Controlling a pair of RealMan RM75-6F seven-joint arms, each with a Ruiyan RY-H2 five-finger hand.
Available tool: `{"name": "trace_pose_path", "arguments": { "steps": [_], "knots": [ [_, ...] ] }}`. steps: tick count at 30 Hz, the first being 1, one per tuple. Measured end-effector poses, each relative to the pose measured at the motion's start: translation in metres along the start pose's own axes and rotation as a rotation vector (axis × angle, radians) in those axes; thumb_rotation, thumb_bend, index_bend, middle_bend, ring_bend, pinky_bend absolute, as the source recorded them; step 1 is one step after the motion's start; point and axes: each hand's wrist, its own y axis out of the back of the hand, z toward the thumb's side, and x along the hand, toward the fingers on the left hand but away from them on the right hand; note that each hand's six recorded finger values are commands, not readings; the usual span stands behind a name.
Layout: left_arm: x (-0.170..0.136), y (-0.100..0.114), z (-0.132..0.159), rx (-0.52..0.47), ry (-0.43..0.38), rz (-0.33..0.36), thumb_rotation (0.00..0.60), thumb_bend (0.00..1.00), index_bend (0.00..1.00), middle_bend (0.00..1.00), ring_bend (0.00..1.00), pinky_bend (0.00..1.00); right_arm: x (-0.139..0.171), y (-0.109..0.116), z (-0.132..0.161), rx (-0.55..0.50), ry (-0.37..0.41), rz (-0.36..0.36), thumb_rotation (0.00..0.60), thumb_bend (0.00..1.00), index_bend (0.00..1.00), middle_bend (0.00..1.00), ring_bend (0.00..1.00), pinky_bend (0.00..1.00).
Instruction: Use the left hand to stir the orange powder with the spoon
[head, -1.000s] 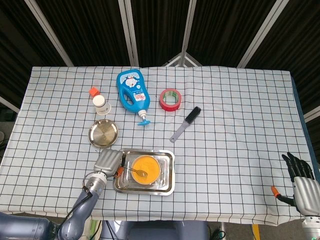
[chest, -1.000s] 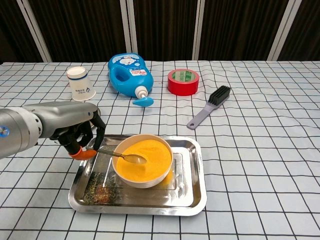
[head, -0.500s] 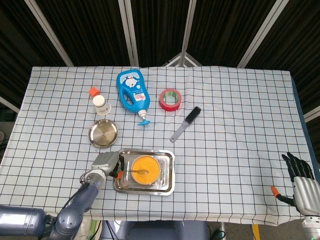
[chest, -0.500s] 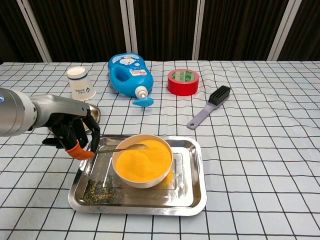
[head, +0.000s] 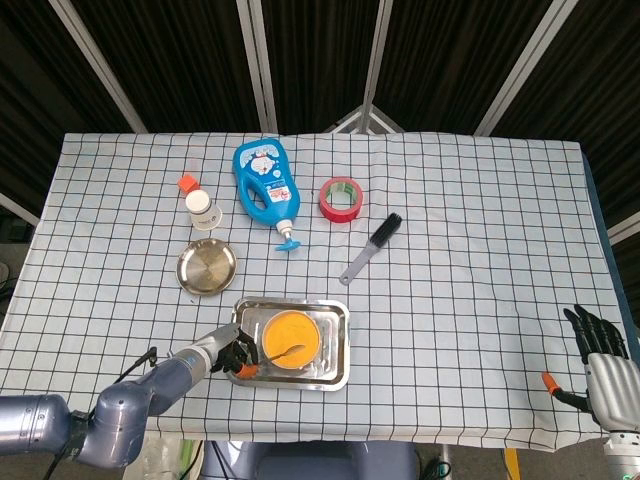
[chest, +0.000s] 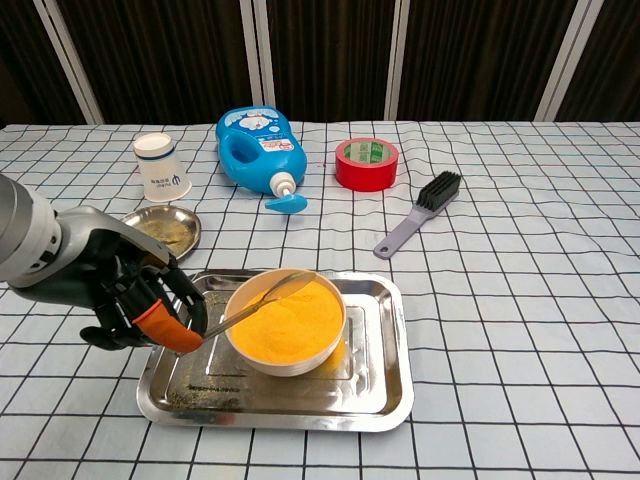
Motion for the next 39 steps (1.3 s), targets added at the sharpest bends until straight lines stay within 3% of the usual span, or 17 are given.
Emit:
{"name": "trace_pose_path", "arguments": {
  "steps": [11, 27, 39],
  "knots": [
    [-0.002, 0.000, 0.005, -0.211, 0.007, -0.124, 0.600, 0.58, 0.55, 0.79, 0.79, 0.86, 0.000, 0.000, 0.000, -0.001, 0.000, -0.001, 0.600, 0.31, 0.00, 0.00, 0.00, 0.00],
    [0.005, -0.005, -0.012, -0.375, 0.051, -0.223, 0.600, 0.58, 0.54, 0.79, 0.79, 0.86, 0.000, 0.000, 0.000, 0.001, 0.002, 0.000, 0.600, 0.31, 0.00, 0.00, 0.00, 0.00],
    [0.006, -0.016, -0.014, -0.553, 0.051, -0.314, 0.600, 0.58, 0.54, 0.79, 0.79, 0.86, 0.000, 0.000, 0.000, -0.001, 0.002, -0.002, 0.600, 0.31, 0.00, 0.00, 0.00, 0.00]
  ]
}}
